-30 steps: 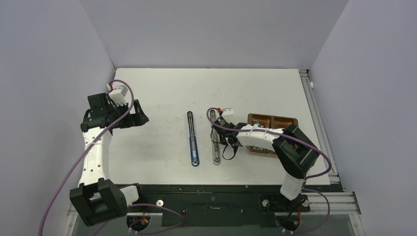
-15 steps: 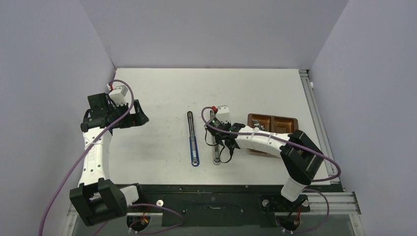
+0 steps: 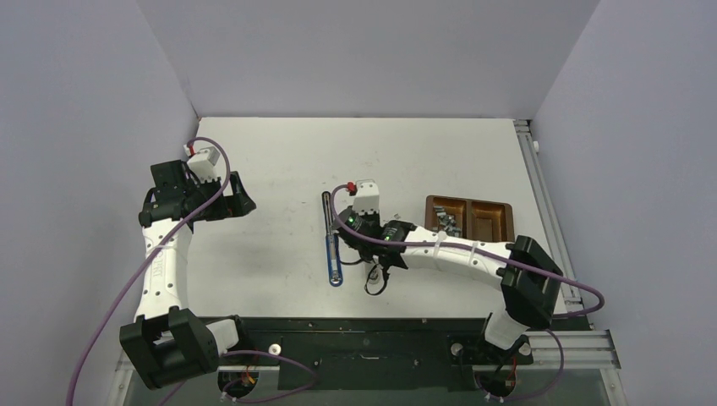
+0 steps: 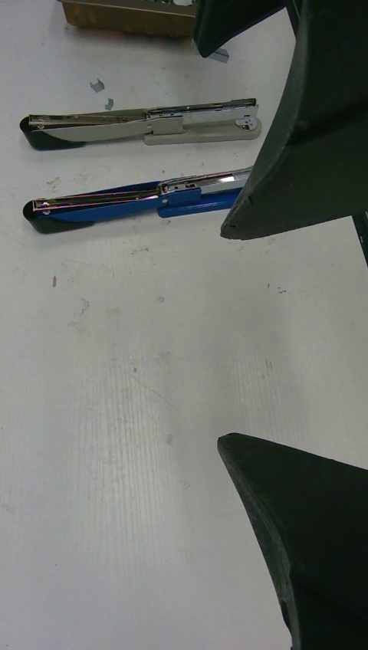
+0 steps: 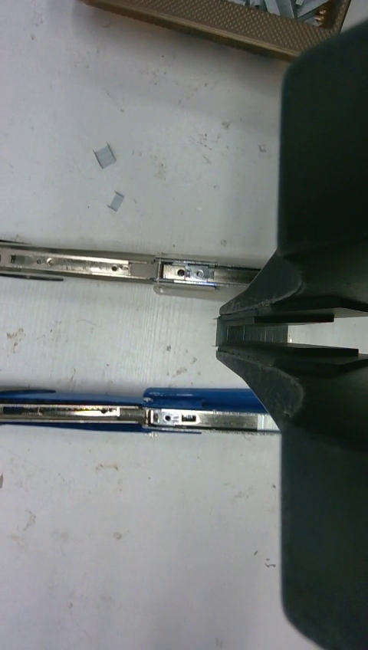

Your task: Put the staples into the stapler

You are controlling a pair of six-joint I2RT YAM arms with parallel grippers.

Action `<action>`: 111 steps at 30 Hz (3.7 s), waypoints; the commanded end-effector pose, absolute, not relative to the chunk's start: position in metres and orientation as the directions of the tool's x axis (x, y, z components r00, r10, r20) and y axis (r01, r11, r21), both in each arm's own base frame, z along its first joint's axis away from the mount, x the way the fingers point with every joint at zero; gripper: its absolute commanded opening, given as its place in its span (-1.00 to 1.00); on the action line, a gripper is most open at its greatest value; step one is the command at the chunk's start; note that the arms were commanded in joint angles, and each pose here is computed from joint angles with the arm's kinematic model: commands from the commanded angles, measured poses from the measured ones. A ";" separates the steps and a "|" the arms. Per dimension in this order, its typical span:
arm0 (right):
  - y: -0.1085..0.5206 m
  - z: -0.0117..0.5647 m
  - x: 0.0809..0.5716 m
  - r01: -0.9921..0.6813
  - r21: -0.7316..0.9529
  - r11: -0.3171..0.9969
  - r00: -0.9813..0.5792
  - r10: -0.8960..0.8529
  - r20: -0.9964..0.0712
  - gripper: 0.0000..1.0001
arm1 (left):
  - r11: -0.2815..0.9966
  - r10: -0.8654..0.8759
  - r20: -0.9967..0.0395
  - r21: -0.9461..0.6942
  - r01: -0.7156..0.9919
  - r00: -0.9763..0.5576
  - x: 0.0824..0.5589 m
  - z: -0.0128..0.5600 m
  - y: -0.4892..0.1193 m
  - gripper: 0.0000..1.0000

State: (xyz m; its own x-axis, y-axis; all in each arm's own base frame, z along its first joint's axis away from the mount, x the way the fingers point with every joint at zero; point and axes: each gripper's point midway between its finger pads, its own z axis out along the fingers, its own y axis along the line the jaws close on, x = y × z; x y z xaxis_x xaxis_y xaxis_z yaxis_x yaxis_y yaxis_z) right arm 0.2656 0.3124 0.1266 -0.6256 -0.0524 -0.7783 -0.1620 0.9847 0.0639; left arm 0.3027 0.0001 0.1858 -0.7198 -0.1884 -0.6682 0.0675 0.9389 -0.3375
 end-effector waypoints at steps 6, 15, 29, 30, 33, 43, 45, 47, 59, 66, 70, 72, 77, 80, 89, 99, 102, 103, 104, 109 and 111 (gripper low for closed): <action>0.363 0.145 0.261 -0.192 0.106 0.976 -0.534 -0.013 -0.846 -0.83 | 0.939 -0.181 -0.714 -0.330 0.097 -0.676 0.307 0.206 -0.002 0.93; 0.391 0.117 0.254 -0.235 0.071 0.969 -0.527 -0.065 -0.848 -0.83 | 0.940 -0.180 -0.718 -0.328 0.098 -0.672 0.307 0.208 -0.001 0.92; 0.403 0.094 0.256 -0.255 0.068 0.964 -0.526 -0.079 -0.847 -0.83 | 0.939 -0.181 -0.716 -0.330 0.098 -0.674 0.309 0.208 -0.001 0.93; 0.404 0.093 0.256 -0.255 0.069 0.964 -0.528 -0.079 -0.846 -0.83 | 0.939 -0.181 -0.716 -0.330 0.098 -0.675 0.309 0.208 -0.001 0.93; 0.404 0.088 0.257 -0.254 0.068 0.965 -0.529 -0.079 -0.845 -0.83 | 0.939 -0.182 -0.713 -0.331 0.096 -0.677 0.309 0.207 -0.001 0.93; 0.400 0.078 0.260 -0.243 0.070 0.968 -0.541 -0.075 -0.838 -0.83 | 0.940 -0.181 -0.715 -0.328 0.095 -0.675 0.311 0.207 0.000 0.93; 0.398 0.077 0.261 -0.239 0.070 0.969 -0.543 -0.073 -0.837 -0.83 | 0.940 -0.181 -0.716 -0.328 0.096 -0.675 0.312 0.207 0.000 0.93; 0.397 0.076 0.261 -0.237 0.070 0.969 -0.544 -0.073 -0.836 -0.83 | 0.940 -0.181 -0.714 -0.329 0.095 -0.677 0.312 0.206 0.000 0.93; 0.391 0.070 0.261 -0.221 0.075 0.972 -0.556 -0.063 -0.828 -0.83 | 0.940 -0.181 -0.715 -0.329 0.096 -0.675 0.312 0.207 0.000 0.93; 0.391 0.068 0.261 -0.221 0.075 0.972 -0.561 -0.064 -0.825 -0.83 | 0.941 -0.181 -0.715 -0.326 0.093 -0.675 0.311 0.207 0.000 0.92; 0.392 0.067 0.261 -0.223 0.078 0.972 -0.564 -0.064 -0.823 -0.83 | 0.941 -0.181 -0.714 -0.325 0.092 -0.676 0.310 0.207 0.000 0.93; 0.393 0.066 0.261 -0.224 0.077 0.972 -0.565 -0.064 -0.823 -0.83 | 0.941 -0.181 -0.714 -0.325 0.092 -0.676 0.310 0.207 0.000 0.93; 0.392 0.063 0.263 -0.218 0.080 0.973 -0.571 -0.061 -0.819 -0.83 | 0.941 -0.181 -0.715 -0.325 0.091 -0.675 0.310 0.207 0.001 0.92; 0.392 0.063 0.263 -0.219 0.082 0.972 -0.572 -0.060 -0.818 -0.83 | 0.941 -0.181 -0.717 -0.324 0.093 -0.674 0.311 0.208 0.001 0.92; 0.394 0.062 0.264 -0.223 0.087 0.971 -0.576 -0.059 -0.815 -0.83 | 0.942 -0.182 -0.715 -0.324 0.090 -0.675 0.311 0.208 0.001 0.93; 0.395 0.060 0.263 -0.232 0.088 0.969 -0.579 -0.065 -0.812 -0.83 | 0.942 -0.181 -0.715 -0.323 0.089 -0.675 0.310 0.208 0.001 0.93; 0.396 0.060 0.263 -0.232 0.089 0.969 -0.579 -0.064 -0.813 -0.83 | 0.942 -0.182 -0.716 -0.323 0.089 -0.674 0.310 0.209 0.001 0.93; 0.396 0.060 0.263 -0.232 0.089 0.969 -0.580 -0.064 -0.812 -0.83 | 0.942 -0.181 -0.717 -0.323 0.090 -0.674 0.311 0.209 0.001 0.93; 0.395 0.060 0.263 -0.231 0.088 0.969 -0.580 -0.064 -0.812 -0.83 | 0.942 -0.182 -0.716 -0.323 0.089 -0.674 0.311 0.209 0.001 0.93; 0.393 0.058 0.263 -0.227 0.081 0.971 -0.580 -0.068 -0.812 -0.83 | 0.942 -0.181 -0.716 -0.323 0.090 -0.674 0.311 0.209 0.001 0.93; 0.393 0.057 0.263 -0.226 0.081 0.971 -0.581 -0.068 -0.811 -0.83 | 0.942 -0.181 -0.715 -0.322 0.088 -0.675 0.311 0.209 0.001 0.93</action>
